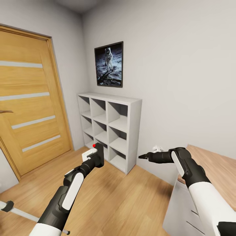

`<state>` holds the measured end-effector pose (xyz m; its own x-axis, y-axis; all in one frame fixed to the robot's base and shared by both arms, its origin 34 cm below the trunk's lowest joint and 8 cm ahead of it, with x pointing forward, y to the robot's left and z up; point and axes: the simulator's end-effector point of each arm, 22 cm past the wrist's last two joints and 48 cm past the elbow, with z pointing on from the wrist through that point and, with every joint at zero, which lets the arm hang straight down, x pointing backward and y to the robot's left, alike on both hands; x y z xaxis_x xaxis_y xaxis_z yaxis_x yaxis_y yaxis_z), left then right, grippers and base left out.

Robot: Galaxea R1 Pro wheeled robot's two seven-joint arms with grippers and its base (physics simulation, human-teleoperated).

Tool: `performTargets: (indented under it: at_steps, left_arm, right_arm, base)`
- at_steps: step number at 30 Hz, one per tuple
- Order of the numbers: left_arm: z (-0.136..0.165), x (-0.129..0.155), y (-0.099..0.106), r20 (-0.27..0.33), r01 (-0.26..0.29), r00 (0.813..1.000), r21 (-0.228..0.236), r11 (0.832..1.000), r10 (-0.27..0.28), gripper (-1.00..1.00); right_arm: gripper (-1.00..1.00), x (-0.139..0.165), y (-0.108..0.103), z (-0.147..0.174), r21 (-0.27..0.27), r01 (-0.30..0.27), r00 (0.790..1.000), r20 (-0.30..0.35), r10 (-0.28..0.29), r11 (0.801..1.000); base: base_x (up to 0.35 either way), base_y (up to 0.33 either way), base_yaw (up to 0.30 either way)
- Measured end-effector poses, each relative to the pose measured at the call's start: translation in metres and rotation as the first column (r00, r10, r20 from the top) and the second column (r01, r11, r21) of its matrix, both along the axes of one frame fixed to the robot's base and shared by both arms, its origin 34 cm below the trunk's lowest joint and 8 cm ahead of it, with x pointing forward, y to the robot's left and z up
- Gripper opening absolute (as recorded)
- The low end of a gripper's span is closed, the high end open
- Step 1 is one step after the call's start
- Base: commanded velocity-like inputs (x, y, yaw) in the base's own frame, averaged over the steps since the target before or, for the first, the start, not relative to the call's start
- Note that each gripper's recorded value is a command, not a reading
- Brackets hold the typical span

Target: Attach the digital camera to the camera tripod in the bedroom.

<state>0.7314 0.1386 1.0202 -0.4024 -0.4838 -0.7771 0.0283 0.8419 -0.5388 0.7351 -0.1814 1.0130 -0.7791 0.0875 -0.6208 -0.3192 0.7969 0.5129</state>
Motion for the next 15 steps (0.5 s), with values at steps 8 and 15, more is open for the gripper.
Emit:
performTargets:
  at_steps: [8,15]
  left_arm:
    - [0.009,-0.002,0.000,0.000,0.000,1.000,0.000,1.000,0.000,-1.00]
    - [0.016,-0.004,0.000,-0.003,0.000,1.000,0.000,1.000,0.000,-1.00]
  right_arm:
    - [1.00,-0.002,0.000,0.009,-0.001,-0.001,1.000,-0.001,0.001,1.000]
    - [1.00,-0.004,0.000,0.016,-0.001,-0.001,1.000,-0.002,0.001,1.000]
  base:
    - [0.000,0.000,0.000]
    - [0.000,0.000,0.000]
